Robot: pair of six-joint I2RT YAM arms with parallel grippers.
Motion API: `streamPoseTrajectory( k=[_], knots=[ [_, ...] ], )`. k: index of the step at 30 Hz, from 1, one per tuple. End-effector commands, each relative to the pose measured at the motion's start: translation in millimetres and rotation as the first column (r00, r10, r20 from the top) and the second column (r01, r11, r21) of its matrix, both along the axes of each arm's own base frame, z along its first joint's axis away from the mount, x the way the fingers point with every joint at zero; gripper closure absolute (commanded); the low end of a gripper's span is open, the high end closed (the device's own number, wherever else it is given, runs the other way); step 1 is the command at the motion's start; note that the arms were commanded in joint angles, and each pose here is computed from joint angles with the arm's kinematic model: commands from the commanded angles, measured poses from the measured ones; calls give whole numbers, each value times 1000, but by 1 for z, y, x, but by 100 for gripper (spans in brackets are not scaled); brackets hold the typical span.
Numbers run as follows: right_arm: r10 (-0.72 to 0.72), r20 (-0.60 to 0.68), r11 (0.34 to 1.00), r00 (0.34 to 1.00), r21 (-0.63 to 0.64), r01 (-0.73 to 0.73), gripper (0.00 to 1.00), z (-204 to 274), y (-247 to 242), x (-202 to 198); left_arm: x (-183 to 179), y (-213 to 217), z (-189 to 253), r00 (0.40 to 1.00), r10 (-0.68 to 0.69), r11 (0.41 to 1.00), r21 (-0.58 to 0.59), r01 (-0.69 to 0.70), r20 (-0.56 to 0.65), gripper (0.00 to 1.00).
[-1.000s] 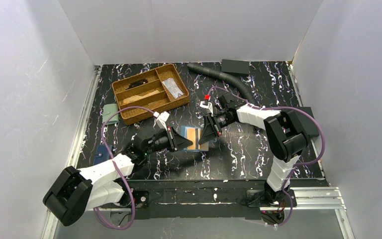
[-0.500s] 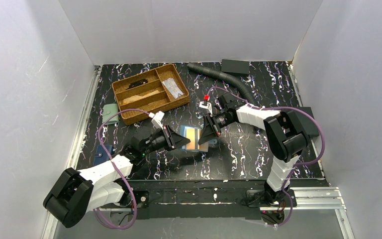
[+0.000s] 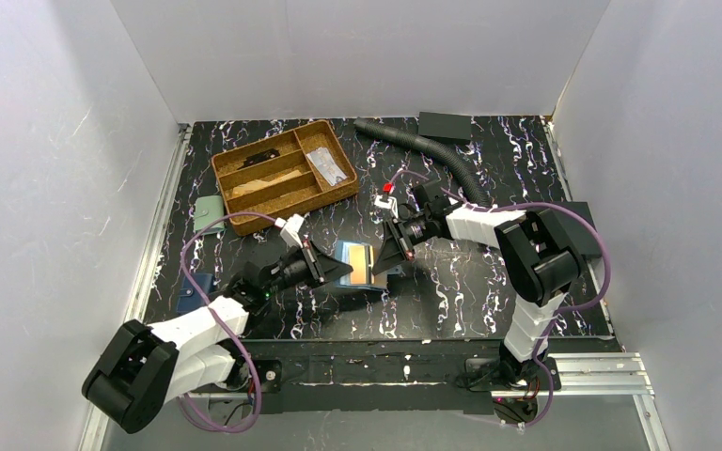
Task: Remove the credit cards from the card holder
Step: Remove the credit card from the card holder.
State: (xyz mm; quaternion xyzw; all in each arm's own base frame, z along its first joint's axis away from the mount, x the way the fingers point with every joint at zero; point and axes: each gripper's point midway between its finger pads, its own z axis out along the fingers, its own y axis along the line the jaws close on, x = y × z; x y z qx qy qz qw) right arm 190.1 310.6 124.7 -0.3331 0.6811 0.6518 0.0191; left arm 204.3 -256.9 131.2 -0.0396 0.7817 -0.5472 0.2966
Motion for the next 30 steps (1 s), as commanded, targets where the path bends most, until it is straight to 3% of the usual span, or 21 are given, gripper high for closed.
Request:
streamPoseTrajectory(
  k=[1, 18, 27, 30],
  knots=[
    [-32, 19, 999, 999, 6, 31, 99, -2, 1, 11, 1, 6, -1, 1000, 12, 1000, -5, -11, 12, 100],
    [-119, 21, 953, 993, -277, 120, 99, -83, -11, 29, -7, 50, -108, 958, 153, 975, 195, -106, -244, 100],
    [-94, 58, 971, 994, -215, 105, 99, -66, -12, 31, -13, 62, -125, 922, 195, 967, 224, -124, -333, 100],
    [-87, 67, 977, 994, -187, 98, 99, -58, -12, 31, -15, 68, -123, 914, 224, 957, 252, -142, -338, 93]
  ],
)
